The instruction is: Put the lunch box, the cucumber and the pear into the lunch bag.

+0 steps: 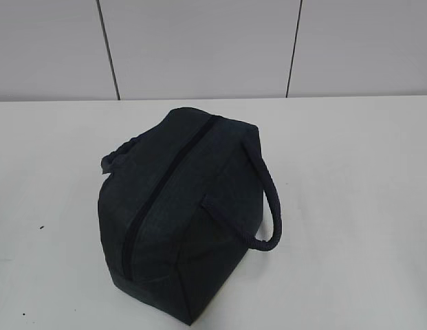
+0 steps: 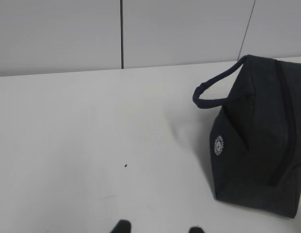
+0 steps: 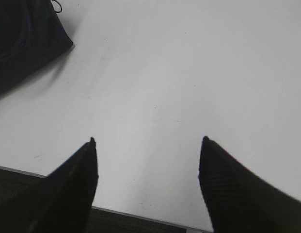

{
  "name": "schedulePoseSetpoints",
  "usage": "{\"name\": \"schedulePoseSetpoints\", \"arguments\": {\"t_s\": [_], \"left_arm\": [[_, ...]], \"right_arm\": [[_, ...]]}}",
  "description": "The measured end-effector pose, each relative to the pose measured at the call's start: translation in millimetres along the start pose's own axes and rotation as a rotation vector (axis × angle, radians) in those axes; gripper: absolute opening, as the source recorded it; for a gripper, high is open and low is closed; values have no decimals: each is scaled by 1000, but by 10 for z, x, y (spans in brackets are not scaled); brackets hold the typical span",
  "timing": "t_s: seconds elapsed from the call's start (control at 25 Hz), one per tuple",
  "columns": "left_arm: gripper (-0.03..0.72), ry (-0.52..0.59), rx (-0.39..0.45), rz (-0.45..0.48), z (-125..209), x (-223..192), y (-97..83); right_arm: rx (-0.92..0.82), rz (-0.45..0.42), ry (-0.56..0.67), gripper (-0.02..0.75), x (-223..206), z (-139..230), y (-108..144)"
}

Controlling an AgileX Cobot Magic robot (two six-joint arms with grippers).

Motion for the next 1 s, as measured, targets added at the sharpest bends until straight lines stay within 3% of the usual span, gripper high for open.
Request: {"name": "schedulePoseSetpoints", "arguments": {"t_s": [0.6,1.0], "left_arm": [[230,0,3,-2,2,0,-3],[229,-38,153,-283,8,66,237]], "right_arm": [[-7,2,-1,510,2,0,-2],[-55,88,19,510,11,24,-80]]}}
Point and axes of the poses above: a point on each arm's last joint axis where the gripper is mounted, x pointing back along that axis away from the gripper, y along the wrist's bending axis when the last joint is at zero, z = x × y, the point moved 10 cm from there along -x, pointing out along that axis toward the gripper, and after that the axes turned 8 degrees about x, right-handed, at the moved point
